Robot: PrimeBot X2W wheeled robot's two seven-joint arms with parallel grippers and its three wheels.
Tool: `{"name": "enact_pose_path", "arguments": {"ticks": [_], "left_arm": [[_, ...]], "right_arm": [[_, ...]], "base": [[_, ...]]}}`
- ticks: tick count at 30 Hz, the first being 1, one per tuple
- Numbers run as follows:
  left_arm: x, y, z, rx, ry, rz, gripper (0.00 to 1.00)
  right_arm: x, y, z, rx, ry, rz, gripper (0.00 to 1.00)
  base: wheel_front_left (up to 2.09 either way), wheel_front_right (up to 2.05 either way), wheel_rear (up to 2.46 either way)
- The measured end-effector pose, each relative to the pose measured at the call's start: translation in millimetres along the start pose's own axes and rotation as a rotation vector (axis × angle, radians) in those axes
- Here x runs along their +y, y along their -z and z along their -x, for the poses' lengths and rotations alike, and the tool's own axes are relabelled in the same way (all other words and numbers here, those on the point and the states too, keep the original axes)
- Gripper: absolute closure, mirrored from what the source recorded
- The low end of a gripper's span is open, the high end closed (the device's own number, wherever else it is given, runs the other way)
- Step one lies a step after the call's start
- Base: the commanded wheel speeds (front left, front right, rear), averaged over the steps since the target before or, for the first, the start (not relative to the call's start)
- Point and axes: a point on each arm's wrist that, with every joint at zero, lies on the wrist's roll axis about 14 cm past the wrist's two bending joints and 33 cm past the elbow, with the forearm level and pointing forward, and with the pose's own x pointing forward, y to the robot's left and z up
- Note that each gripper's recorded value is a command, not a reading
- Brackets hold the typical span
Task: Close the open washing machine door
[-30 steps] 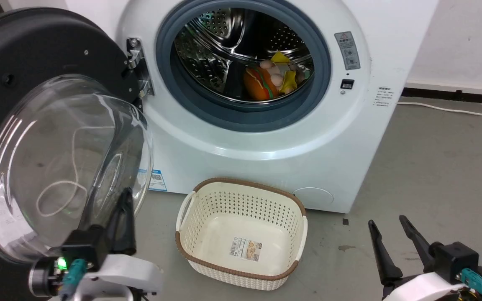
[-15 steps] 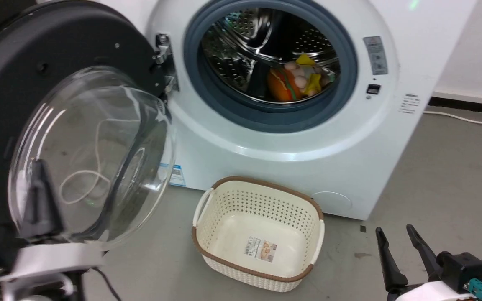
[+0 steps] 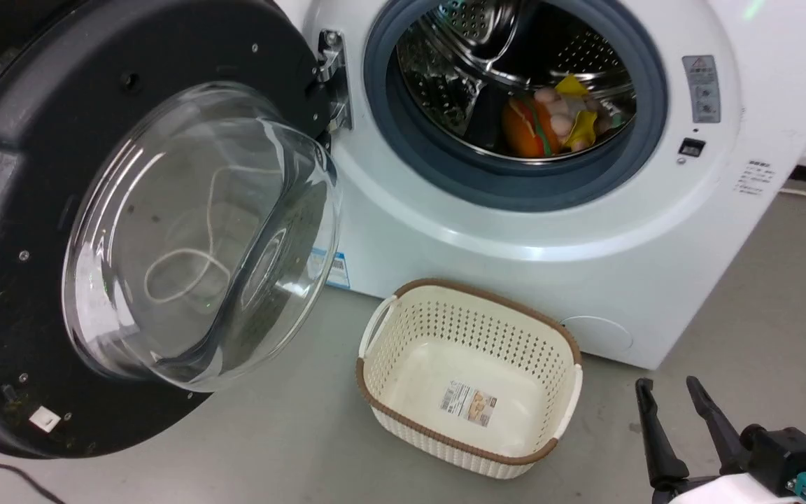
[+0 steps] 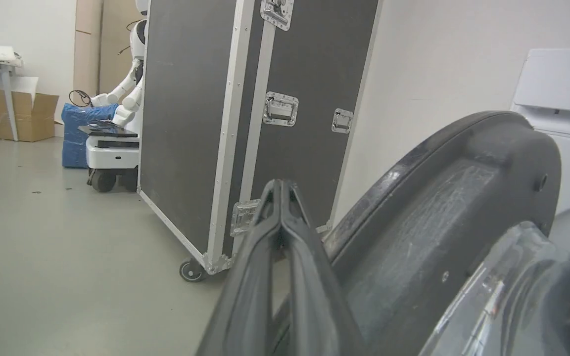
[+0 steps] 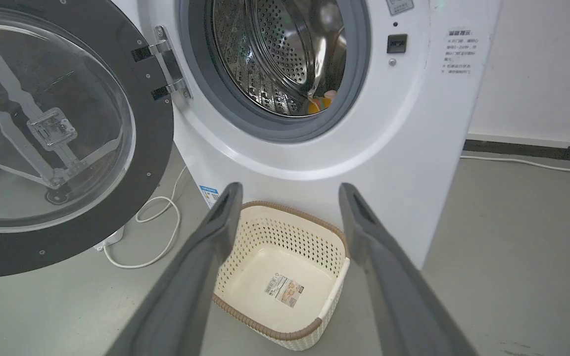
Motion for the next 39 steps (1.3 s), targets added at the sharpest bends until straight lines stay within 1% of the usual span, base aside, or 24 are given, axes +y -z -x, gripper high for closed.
{"name": "enact_pose_path", "arguments": {"ticks": [5, 8, 10, 13, 17, 20, 24, 26, 28, 32, 39], "left_arm": [[27, 20, -8, 0.102, -0.022, -0.097, 1.00], [36, 37, -10, 0.194, -0.010, -0.148, 1.00], [40, 49, -10, 0.264, 0.002, -0.160, 1.00], [41, 68, -6, 0.373, 0.034, -0.159, 1.00], [37, 81, -3, 0.455, 0.075, -0.150, 1.00], [29, 93, 3, 0.536, 0.116, -0.118, 1.00], [27, 102, 12, 0.618, 0.142, -0.073, 1.00], [22, 106, 18, 0.654, 0.165, -0.044, 1.00], [13, 108, 27, 0.693, 0.215, -0.027, 1.00], [-16, 109, 52, 0.761, 0.363, -0.002, 1.00], [-66, 98, 86, 0.799, 0.608, 0.017, 1.00]], "right_arm": [[1, 8, -5, 0.015, -0.006, -0.016, 0.00], [1, 13, -7, 0.026, -0.006, -0.027, 0.00], [0, 16, -8, 0.031, -0.005, -0.032, 0.00], [-1, 19, -10, 0.035, -0.004, -0.038, 0.00], [0, 22, -13, 0.040, -0.006, -0.049, 0.00], [0, 25, -14, 0.045, -0.007, -0.060, 0.00], [0, 27, -16, 0.045, -0.004, -0.076, 0.00], [-2, 28, -16, 0.044, 0.000, -0.084, 0.00], [-2, 28, -16, 0.040, 0.003, -0.089, 0.00], [-5, 25, -17, 0.027, 0.014, -0.102, 0.00], [-11, 22, -20, 0.007, 0.033, -0.120, 0.00]], "base": [[0.00, 0.00, 0.00], [0.00, 0.00, 0.00], [0.00, 0.00, 0.00], [0.00, 0.00, 0.00], [0.00, 0.00, 0.00], [0.00, 0.00, 0.00], [0.00, 0.00, 0.00], [0.00, 0.00, 0.00], [0.00, 0.00, 0.00], [0.00, 0.00, 0.00], [0.00, 0.00, 0.00]]}}
